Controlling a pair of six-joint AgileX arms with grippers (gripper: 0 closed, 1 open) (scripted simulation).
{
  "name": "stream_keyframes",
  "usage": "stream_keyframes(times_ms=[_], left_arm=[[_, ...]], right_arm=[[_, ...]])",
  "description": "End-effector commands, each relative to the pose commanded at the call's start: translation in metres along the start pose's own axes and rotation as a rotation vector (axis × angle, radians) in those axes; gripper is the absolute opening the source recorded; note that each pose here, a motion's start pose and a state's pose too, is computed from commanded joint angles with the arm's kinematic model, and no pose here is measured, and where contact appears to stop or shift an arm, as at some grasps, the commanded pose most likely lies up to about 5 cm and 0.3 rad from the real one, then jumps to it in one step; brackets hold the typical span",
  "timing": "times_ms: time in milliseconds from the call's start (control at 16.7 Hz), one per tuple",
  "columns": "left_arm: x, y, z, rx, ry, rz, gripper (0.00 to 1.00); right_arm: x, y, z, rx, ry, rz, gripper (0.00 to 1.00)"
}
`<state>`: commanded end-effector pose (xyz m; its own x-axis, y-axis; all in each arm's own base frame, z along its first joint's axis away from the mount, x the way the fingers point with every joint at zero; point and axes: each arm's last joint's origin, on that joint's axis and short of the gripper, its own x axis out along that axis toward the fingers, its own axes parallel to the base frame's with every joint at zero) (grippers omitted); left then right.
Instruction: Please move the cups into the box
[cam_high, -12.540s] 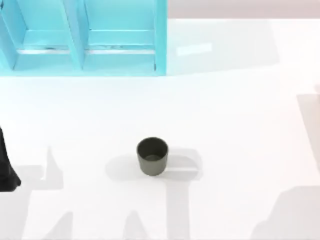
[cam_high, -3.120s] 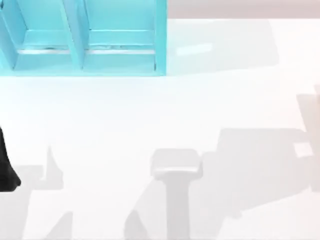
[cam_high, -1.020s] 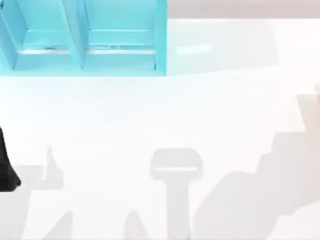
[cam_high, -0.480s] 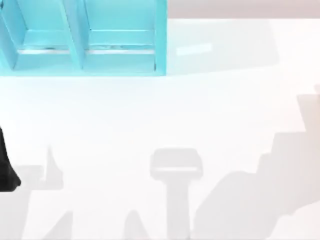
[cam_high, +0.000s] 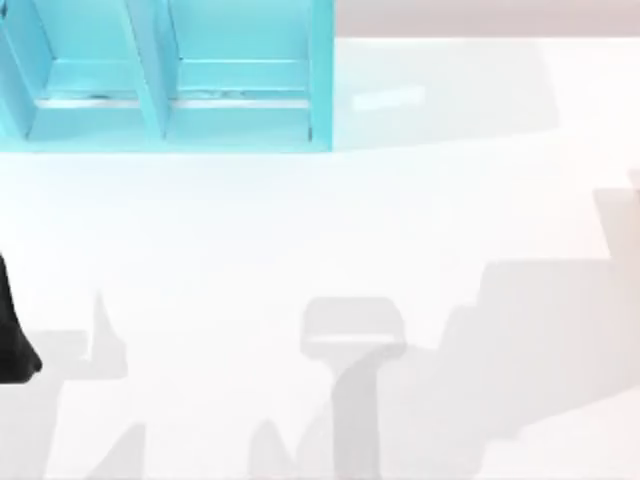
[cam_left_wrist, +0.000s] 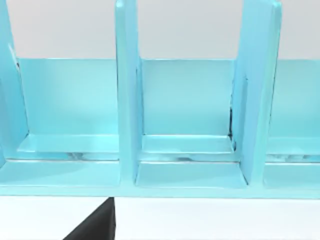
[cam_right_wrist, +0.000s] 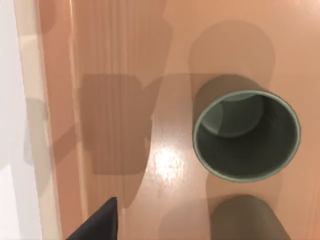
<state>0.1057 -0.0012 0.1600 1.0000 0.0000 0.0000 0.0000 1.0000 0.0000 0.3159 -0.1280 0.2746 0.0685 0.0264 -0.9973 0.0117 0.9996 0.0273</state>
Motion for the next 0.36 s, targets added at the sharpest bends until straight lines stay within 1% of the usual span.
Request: stream_keyframes(times_ms=[180,360], left_arm=[[0.0,0.0,0.0,0.0,0.0,0.0,1.0],[0.0,0.0,0.0,0.0,0.0,0.0,1.0]], right_arm=[[-0.03,0.003,-0.001,-0.002,0.002,0.0,1.0],[-0.042,0.004,-0.003,-0.003,0.002,-0.001,1.0]])
